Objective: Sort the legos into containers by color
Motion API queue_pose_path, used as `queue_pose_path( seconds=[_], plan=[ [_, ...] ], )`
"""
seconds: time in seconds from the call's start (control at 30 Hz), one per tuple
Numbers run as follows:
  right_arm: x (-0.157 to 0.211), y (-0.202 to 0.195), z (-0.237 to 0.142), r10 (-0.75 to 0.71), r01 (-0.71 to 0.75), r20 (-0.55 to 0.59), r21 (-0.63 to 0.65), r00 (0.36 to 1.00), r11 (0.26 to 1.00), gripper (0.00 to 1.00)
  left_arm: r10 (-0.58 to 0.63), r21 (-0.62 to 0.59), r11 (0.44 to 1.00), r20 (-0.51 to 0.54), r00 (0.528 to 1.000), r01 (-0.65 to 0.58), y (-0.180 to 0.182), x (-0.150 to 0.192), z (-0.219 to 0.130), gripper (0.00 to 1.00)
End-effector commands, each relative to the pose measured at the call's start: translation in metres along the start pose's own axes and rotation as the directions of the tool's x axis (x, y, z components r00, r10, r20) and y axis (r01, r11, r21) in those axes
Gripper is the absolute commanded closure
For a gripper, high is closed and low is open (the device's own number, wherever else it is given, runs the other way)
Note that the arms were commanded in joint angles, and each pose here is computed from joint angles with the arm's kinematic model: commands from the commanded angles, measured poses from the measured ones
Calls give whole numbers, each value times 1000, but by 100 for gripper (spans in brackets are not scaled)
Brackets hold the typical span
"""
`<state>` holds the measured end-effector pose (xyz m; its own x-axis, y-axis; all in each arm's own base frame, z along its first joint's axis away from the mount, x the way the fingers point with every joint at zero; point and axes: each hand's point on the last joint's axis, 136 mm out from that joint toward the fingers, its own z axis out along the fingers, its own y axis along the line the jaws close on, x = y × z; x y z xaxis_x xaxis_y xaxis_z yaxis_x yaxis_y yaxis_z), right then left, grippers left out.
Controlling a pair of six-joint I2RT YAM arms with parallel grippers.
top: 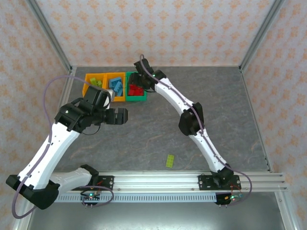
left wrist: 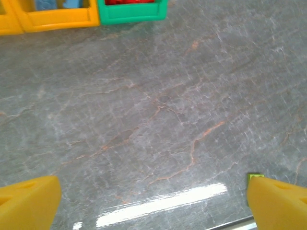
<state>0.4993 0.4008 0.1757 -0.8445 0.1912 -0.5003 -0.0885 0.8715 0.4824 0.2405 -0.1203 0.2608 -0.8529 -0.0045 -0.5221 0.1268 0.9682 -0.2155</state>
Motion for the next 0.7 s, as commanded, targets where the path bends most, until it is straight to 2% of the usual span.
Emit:
queue_pose_path(
  seconds=[0.0, 0.1, 0.17, 0.27, 0.37, 0.53, 0.6, 0.67],
  plan=[
    [-10, 3, -98, -6, 5, 48, 38, 999, 999, 38, 98, 95, 991, -34, 995, -94, -32, 5, 20, 0],
    [6, -36, -139, 51, -60, 87, 101, 995, 993, 35, 242, 155, 961, -82, 967, -227, -69, 20, 40, 0],
    [18, -74, -166, 113, -131, 124, 149, 986, 980, 30, 387, 190, 913, -132, 912, -360, -98, 40, 55, 0],
    [43, -142, -202, 223, -258, 156, 266, 962, 929, 23, 521, 202, 851, -211, 827, -485, -129, 69, 82, 0],
    [69, -195, -234, 292, -349, 205, 354, 934, 868, 15, 568, 278, 820, -299, 767, -500, -158, 104, 113, 0],
    [94, -236, -270, 324, -419, 286, 394, 902, 818, 5, 651, 319, 759, -416, 636, -568, -181, 153, 155, 0],
    [102, -244, -278, 321, -425, 300, 410, 898, 807, 5, 666, 341, 745, -428, 611, -573, -189, 167, 163, 0],
    [107, -248, -288, 318, -430, 314, 407, 894, 806, 5, 664, 381, 748, -433, 610, -543, -196, 178, 169, 0]
  ],
)
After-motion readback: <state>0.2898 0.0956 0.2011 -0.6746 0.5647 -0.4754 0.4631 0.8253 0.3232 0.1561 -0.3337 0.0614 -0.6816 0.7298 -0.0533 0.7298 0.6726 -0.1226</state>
